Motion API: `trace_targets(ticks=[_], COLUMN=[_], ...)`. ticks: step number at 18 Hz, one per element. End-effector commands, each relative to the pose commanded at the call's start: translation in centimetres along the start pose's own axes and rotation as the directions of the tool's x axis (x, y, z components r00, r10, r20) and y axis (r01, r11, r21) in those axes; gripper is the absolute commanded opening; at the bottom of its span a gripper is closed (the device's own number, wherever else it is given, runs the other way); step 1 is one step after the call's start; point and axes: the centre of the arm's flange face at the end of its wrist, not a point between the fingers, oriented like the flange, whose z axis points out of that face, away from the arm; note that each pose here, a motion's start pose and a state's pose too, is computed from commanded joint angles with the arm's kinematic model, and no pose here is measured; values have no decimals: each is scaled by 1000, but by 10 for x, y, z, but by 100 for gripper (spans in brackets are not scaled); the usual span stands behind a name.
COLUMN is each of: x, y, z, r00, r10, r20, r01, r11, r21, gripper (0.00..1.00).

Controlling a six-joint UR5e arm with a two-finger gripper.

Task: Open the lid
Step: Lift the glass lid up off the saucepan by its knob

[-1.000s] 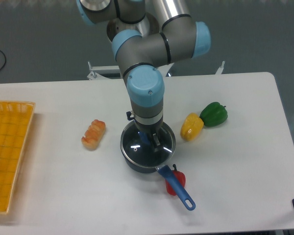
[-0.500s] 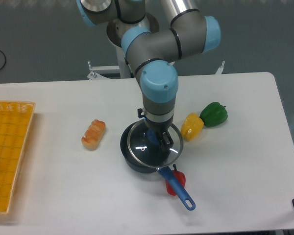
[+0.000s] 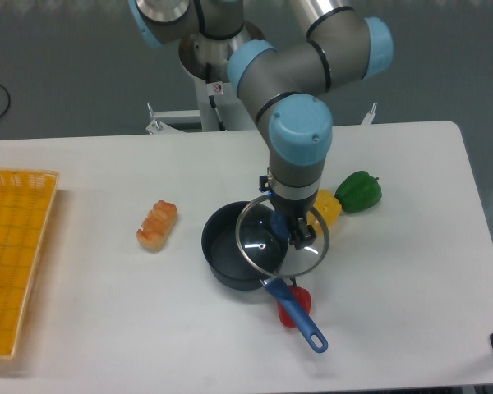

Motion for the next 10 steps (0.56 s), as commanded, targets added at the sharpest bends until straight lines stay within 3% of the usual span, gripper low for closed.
trace_targets(ticks=[10], x=[-1], y=[14], z=[3], r00=[1000], r10=[9], r20=[-6], r01=[-9], r11=[1000], r21=[1], gripper=[59])
